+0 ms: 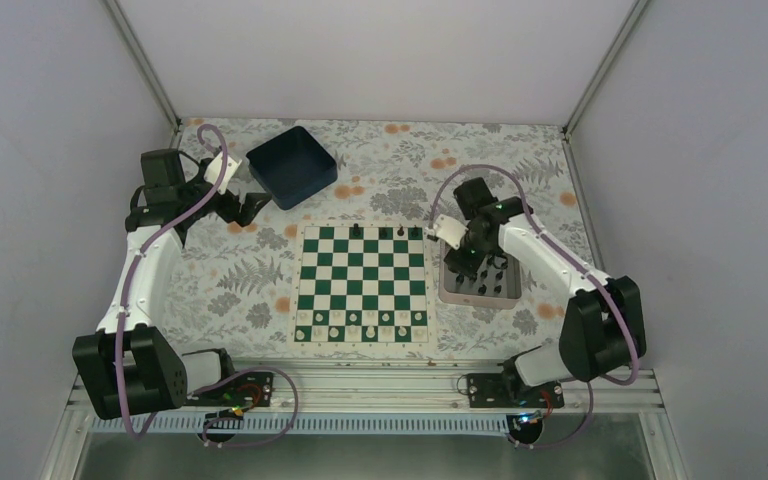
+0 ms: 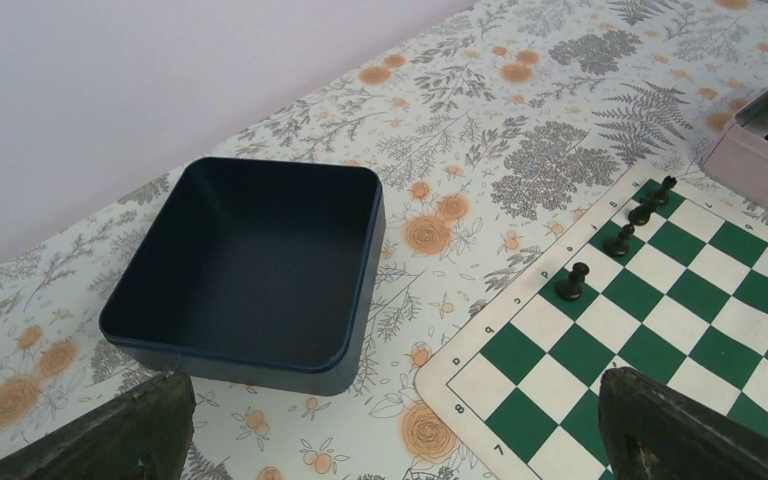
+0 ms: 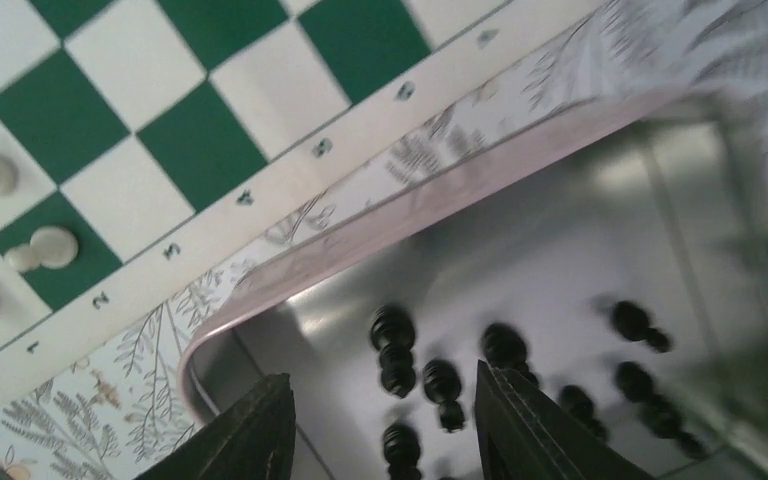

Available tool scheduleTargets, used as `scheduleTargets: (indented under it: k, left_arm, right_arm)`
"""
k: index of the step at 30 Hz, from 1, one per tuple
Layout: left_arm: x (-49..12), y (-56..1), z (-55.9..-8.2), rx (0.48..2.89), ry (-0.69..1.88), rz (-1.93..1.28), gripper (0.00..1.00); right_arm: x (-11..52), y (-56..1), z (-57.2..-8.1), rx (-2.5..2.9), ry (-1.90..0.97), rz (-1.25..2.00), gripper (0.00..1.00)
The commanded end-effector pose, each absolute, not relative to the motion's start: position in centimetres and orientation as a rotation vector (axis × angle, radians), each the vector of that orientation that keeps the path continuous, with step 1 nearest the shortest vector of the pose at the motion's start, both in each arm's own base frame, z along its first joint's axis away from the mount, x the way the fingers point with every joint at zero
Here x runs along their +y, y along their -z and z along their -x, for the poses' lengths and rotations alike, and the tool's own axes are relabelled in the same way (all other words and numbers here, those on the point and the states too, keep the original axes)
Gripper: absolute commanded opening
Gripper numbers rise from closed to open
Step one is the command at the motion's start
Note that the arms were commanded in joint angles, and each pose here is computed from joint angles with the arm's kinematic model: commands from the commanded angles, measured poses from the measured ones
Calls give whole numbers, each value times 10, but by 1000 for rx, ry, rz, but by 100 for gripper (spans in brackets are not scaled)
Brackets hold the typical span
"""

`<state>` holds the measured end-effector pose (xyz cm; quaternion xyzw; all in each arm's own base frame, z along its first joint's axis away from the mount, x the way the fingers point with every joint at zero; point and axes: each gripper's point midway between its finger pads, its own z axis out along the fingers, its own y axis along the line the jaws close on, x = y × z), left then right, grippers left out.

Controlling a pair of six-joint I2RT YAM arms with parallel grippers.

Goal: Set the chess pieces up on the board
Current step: Pick up the chess piece from the storage box.

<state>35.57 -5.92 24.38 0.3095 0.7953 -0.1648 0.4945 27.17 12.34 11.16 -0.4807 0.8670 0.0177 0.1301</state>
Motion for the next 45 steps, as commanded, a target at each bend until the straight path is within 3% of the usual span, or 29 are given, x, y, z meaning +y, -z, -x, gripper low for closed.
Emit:
scheduleTargets:
  k: [1, 20, 32, 41, 45]
  left_arm:
    - [-64, -250, -353, 1899, 417, -777, 100]
    - [-64, -250, -353, 1904, 417, -775, 100]
    - [-64, -248, -353, 1906, 419, -777, 100]
    - [-64, -248, -353, 1904, 418, -778, 100]
    - [-64, -248, -352, 1905, 420, -777, 100]
  right_arm:
    - [115, -92, -262, 2552, -71, 1397, 48]
    - [103, -58, -256, 2620, -120, 1369, 45]
    - [104, -43, -259, 2646, -150, 1366, 31]
    - [103, -53, -265, 2639, -130, 1356, 8]
    - [105, -76, -274, 2611, -112, 1337, 6]
